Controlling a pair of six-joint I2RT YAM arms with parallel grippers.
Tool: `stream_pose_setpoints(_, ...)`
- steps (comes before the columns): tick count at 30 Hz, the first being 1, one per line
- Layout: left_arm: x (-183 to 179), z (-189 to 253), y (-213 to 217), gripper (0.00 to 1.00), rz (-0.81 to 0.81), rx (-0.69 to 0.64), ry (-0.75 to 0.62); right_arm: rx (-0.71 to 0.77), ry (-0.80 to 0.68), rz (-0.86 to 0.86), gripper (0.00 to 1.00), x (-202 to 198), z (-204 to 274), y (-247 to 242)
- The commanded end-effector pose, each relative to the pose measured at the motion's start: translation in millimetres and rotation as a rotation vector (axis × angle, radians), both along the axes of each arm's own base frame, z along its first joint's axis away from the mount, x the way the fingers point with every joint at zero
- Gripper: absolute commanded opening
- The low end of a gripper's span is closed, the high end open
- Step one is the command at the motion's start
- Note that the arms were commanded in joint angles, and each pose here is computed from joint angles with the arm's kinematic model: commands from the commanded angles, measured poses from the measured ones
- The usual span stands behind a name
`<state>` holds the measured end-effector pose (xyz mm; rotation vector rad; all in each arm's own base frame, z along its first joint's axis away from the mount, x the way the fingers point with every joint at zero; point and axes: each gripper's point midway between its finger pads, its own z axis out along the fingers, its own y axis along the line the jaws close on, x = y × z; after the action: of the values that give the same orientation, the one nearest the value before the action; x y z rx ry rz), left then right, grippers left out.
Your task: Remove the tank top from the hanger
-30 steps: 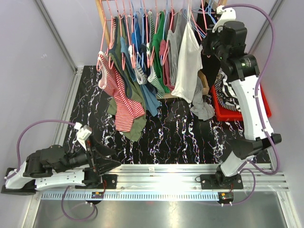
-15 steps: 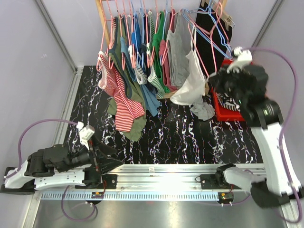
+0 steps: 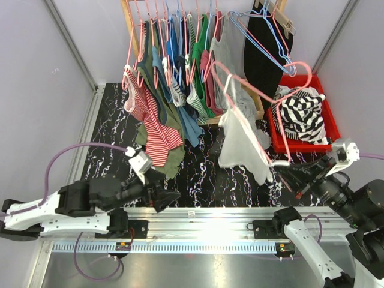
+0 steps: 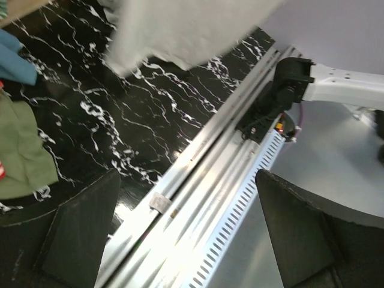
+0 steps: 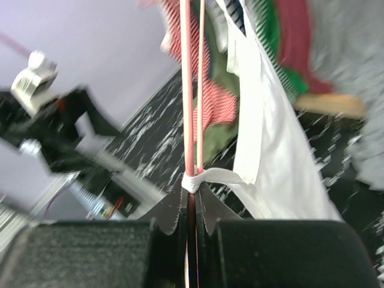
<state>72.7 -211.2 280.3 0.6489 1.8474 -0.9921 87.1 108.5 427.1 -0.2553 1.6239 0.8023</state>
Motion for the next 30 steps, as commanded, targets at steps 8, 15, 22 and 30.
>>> stream_pose_setpoints(8,42,68,-30,0.99,0.146,-0.155,-0.275,-0.003,0.275,0.332,0.00,-47,-51,37)
stream_pose_setpoints(15,63,51,-67,0.99,0.237,-0.072,-0.307,0.011,0.318,0.400,0.00,-51,-57,45)
stream_pose_setpoints(22,85,51,-76,0.95,0.342,-0.018,-0.336,0.011,0.317,0.412,0.00,-54,-57,45)
stream_pose_setpoints(30,92,55,-63,0.48,0.361,-0.061,-0.317,-0.005,0.347,0.399,0.00,-54,-68,43)
